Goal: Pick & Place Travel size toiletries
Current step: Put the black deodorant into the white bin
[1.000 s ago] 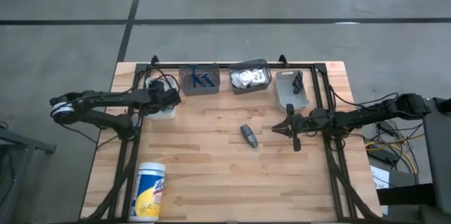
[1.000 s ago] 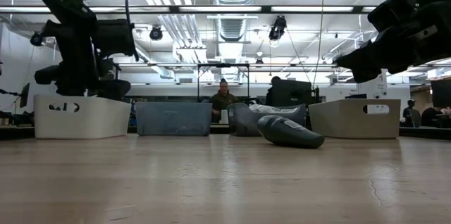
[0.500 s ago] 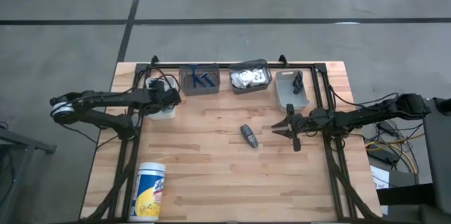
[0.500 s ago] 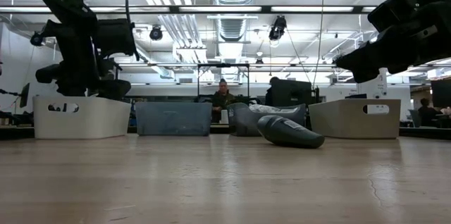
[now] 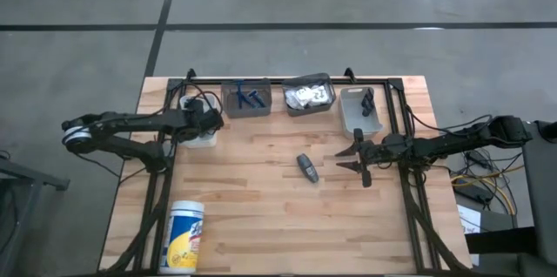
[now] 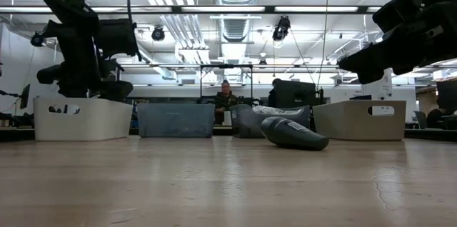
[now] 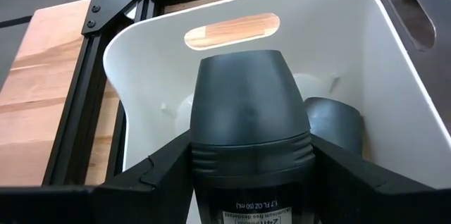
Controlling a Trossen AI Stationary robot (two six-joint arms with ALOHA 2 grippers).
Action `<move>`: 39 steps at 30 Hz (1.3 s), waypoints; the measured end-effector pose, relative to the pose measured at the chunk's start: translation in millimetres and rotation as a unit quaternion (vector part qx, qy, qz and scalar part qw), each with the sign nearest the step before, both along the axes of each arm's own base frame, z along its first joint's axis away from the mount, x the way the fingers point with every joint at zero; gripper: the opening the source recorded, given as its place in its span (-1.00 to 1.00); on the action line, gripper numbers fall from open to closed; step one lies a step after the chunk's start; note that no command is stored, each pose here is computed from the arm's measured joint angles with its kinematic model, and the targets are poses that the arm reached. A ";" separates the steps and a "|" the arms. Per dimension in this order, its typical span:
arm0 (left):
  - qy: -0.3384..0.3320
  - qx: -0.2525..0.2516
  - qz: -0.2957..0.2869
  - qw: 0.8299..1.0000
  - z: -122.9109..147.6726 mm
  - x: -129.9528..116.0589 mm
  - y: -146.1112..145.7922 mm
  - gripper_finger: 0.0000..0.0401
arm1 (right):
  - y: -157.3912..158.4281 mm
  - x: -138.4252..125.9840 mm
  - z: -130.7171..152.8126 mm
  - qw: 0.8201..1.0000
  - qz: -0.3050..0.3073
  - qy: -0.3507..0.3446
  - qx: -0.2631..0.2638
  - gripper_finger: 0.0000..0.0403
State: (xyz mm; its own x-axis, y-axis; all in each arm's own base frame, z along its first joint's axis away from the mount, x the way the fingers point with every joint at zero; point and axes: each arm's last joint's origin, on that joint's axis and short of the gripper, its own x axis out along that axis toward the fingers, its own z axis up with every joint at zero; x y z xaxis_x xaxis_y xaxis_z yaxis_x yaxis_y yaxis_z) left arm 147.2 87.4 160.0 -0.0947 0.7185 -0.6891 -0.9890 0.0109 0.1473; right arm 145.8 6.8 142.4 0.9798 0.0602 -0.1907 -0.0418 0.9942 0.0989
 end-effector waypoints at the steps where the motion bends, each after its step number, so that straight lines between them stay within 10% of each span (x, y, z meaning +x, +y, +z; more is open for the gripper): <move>1: 0.001 0.000 -0.001 1.000 0.2 0.2 0.1 0.18 | 0.0 0.0 0.0 1.000 0.000 0.000 0.000 -0.31; 39: -0.010 -0.001 -0.003 1.000 2.0 2.6 0.9 0.18 | 0.0 0.0 0.0 1.000 0.000 0.000 0.002 -0.12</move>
